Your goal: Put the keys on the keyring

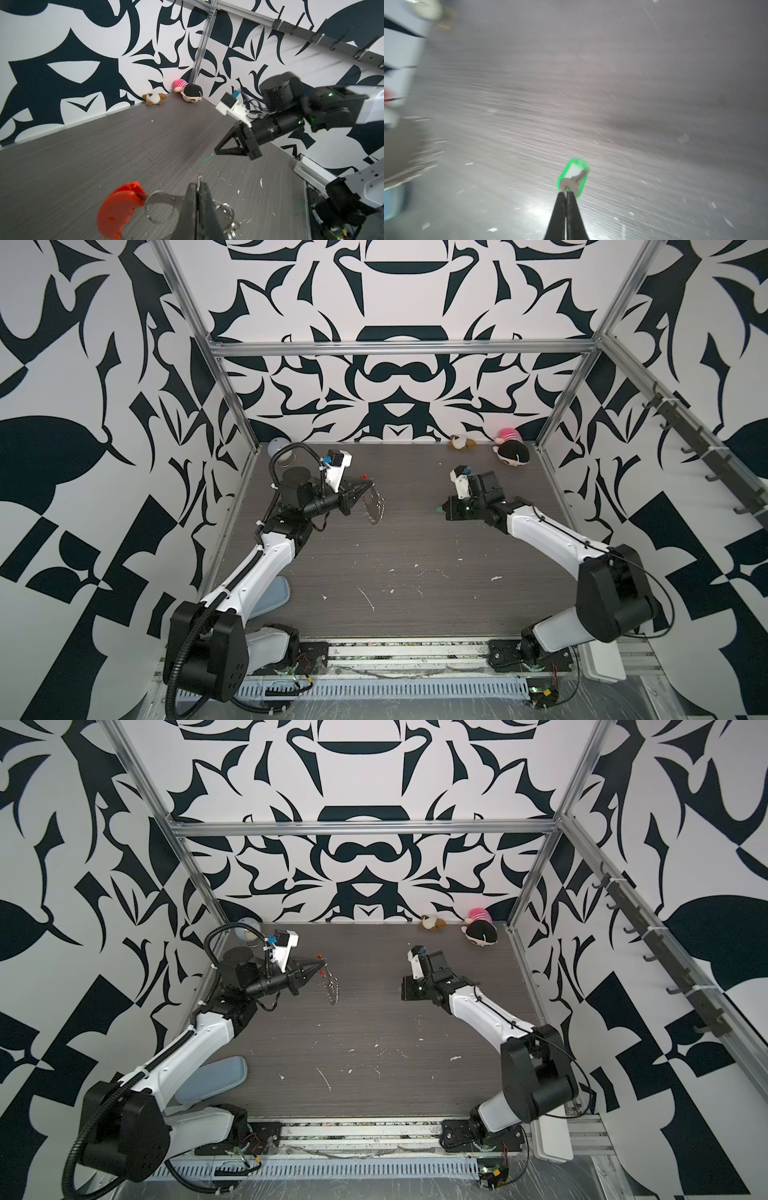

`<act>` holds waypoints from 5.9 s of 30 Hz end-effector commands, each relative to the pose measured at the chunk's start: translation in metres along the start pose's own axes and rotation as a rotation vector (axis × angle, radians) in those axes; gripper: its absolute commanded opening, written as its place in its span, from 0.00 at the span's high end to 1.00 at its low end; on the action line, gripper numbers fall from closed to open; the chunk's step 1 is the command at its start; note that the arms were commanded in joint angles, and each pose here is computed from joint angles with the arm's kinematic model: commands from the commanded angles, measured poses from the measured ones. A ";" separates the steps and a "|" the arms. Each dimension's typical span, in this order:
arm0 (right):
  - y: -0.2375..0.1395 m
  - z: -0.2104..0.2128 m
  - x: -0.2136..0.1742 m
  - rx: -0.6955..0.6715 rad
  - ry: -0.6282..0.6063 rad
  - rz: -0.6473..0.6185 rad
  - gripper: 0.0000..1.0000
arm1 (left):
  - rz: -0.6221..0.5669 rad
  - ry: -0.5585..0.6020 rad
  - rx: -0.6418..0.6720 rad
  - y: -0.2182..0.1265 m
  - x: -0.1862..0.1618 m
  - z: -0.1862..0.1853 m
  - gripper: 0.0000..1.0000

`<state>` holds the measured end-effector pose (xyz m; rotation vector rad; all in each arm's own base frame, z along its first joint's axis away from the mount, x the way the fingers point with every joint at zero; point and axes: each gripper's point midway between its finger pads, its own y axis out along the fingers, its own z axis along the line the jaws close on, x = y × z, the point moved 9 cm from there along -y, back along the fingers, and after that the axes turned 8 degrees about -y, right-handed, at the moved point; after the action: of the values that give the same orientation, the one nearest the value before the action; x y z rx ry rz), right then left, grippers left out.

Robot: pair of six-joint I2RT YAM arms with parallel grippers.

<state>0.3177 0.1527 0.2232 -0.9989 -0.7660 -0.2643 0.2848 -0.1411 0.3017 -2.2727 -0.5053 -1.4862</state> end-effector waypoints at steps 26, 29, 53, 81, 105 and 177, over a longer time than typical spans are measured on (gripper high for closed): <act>-0.052 0.120 0.061 0.710 -0.253 -0.218 1.00 | 0.021 0.208 -0.252 0.017 -0.001 -0.012 1.00; -0.053 0.124 0.066 0.721 -0.259 -0.231 1.00 | 0.025 0.206 -0.259 0.018 -0.001 -0.012 1.00; -0.039 0.132 0.080 0.704 -0.269 -0.227 1.00 | 0.035 0.214 -0.300 0.025 0.001 -0.019 1.00; -0.004 0.095 0.062 0.388 -0.064 -0.180 1.00 | -0.026 0.229 -0.312 0.021 0.014 -0.027 1.00; 0.016 0.076 0.052 0.486 0.197 -0.066 1.00 | -0.283 0.188 -0.304 0.008 0.036 -0.025 1.00; -0.014 0.103 0.129 0.479 0.021 -0.169 1.00 | -0.330 0.104 -0.307 0.036 0.033 -0.002 1.00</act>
<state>0.3463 0.2537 0.3441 -0.4406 -0.8509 -0.1599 0.3246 -0.1716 0.2962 -2.4889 -0.6614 -1.7248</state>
